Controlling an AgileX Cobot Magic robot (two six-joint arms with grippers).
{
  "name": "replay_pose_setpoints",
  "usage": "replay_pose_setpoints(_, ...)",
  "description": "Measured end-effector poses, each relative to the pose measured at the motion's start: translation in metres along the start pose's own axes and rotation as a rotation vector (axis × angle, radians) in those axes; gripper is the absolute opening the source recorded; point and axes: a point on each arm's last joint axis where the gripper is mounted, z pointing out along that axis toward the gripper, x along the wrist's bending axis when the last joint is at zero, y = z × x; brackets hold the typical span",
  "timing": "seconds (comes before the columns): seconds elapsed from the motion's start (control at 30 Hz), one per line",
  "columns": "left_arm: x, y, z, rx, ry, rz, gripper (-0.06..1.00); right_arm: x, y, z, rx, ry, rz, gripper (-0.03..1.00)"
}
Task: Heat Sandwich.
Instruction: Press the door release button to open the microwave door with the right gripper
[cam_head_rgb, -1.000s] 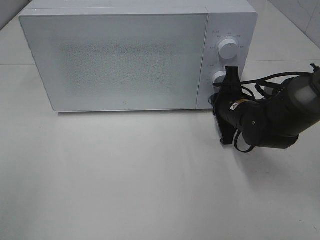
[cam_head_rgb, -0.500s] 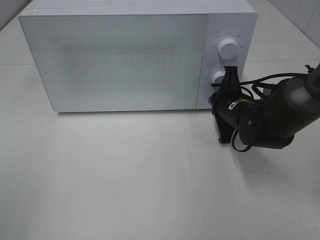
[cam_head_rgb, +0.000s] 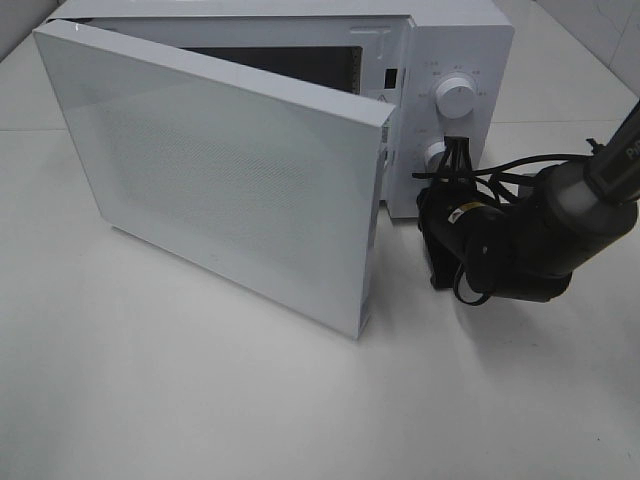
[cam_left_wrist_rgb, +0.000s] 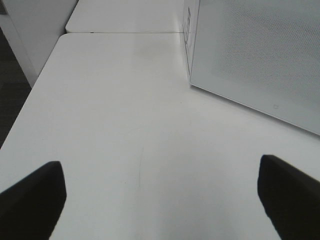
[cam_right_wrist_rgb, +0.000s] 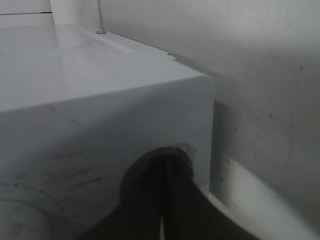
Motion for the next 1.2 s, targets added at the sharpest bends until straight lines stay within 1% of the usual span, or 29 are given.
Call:
replay_pose_setpoints(0.97, 0.0000, 0.0000, 0.0000, 0.000, 0.000, 0.000, 0.97, -0.0002, -0.0008, -0.0001, 0.008, -0.005, -0.004, 0.02)
replay_pose_setpoints(1.13, 0.0000, 0.0000, 0.0000, 0.000, 0.000, 0.000, 0.97, 0.0005, 0.0000, -0.0031, 0.017, -0.005, -0.014, 0.02)
replay_pose_setpoints(1.2, 0.0000, 0.0000, 0.0000, 0.000, 0.000, 0.000, 0.97, 0.0008, 0.0020, -0.0062, 0.027, 0.009, -0.033, 0.02)
